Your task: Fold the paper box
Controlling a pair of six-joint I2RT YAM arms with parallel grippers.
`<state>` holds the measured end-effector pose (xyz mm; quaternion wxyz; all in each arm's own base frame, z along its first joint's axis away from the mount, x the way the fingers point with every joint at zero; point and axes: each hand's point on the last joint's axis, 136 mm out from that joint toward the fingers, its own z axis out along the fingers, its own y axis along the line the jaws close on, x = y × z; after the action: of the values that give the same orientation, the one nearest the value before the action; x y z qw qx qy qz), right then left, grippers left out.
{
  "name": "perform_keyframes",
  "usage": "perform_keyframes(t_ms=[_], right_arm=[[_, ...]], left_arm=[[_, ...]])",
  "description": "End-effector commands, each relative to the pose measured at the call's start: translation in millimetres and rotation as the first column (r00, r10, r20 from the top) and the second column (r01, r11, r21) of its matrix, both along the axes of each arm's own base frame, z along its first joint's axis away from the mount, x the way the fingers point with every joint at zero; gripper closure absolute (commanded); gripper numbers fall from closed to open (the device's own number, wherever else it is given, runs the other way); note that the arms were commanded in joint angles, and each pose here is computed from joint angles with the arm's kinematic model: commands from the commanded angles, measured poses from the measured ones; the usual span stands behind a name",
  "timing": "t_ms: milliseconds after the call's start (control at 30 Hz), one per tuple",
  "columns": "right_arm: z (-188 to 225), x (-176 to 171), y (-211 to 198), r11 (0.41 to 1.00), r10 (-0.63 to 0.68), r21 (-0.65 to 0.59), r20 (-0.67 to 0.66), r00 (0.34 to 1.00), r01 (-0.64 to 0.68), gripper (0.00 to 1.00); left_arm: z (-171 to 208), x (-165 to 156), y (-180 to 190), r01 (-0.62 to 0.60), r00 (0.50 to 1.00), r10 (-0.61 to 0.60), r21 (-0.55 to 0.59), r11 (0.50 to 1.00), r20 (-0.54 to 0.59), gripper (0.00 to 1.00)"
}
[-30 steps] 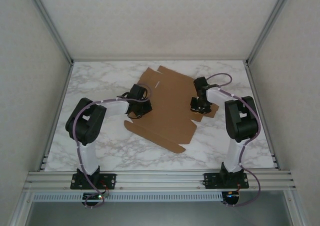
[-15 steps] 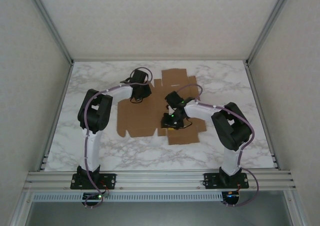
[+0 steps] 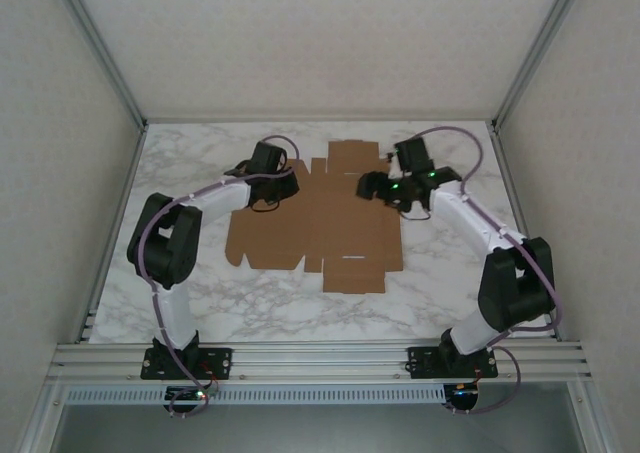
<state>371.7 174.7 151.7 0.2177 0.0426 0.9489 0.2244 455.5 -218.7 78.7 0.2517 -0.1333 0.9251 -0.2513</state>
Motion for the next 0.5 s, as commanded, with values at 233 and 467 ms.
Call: perform_keyframes(t_ms=[233, 467], right_arm=[[-65, 28, -61, 0.987, -0.059, -0.158, -0.198, 0.978, 0.028, 0.1], [-90, 34, -55, 0.995, -0.016, -0.097, -0.264, 0.964, -0.01, 0.06]], left_arm=[[-40, -18, -16, 0.046, 0.996, -0.049, -0.042, 0.998, -0.078, 0.95], [-57, -22, -14, 0.046, 0.993, -0.048, -0.019, 0.999, -0.113, 0.98]])
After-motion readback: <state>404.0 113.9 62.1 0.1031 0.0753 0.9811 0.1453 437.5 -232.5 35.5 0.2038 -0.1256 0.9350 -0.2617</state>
